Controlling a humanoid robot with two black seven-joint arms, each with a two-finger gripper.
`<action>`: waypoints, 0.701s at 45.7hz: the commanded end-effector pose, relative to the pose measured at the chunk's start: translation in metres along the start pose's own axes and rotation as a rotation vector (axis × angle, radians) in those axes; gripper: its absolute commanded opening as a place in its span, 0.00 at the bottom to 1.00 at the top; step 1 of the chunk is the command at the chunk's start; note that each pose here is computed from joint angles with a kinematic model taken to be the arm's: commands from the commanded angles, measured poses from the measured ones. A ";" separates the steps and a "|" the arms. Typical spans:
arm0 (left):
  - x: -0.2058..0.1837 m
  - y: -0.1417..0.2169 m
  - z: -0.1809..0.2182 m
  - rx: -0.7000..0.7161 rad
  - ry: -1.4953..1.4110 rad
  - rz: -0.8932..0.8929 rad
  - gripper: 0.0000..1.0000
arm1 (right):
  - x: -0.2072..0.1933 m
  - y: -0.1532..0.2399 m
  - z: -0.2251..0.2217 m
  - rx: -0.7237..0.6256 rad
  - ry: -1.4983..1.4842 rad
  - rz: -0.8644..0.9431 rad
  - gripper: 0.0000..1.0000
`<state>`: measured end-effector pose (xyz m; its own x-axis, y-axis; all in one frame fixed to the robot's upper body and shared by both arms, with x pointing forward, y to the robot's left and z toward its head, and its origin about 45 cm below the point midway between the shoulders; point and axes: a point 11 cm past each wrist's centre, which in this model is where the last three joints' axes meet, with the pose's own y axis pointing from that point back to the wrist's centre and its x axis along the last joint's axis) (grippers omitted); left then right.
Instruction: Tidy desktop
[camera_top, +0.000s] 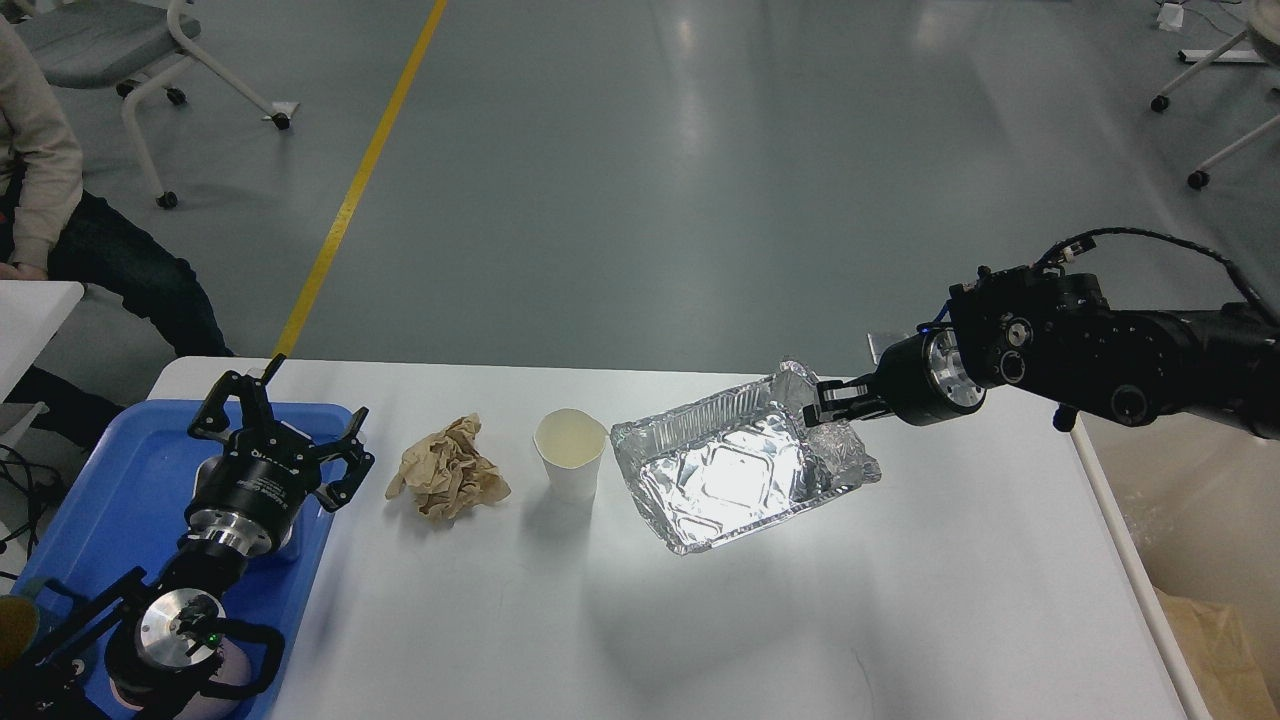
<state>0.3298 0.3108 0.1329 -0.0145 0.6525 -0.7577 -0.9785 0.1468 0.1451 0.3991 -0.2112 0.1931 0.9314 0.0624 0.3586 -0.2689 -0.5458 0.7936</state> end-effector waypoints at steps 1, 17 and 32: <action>0.002 0.006 0.022 -0.021 -0.053 0.001 0.96 | 0.000 0.000 0.000 0.000 0.001 0.000 0.00; 0.019 0.029 0.081 -0.113 -0.271 0.114 0.96 | -0.001 -0.001 0.001 0.000 -0.002 0.001 0.00; 0.021 0.056 0.116 0.027 -0.535 0.114 0.95 | 0.001 0.000 0.000 0.001 0.000 0.010 0.00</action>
<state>0.3061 0.4069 0.1909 -0.0309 0.9186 -0.3939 -0.9807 0.0482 0.1893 0.3995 -0.2122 0.1925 0.9292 0.0561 0.3652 -0.2775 -0.5465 0.7901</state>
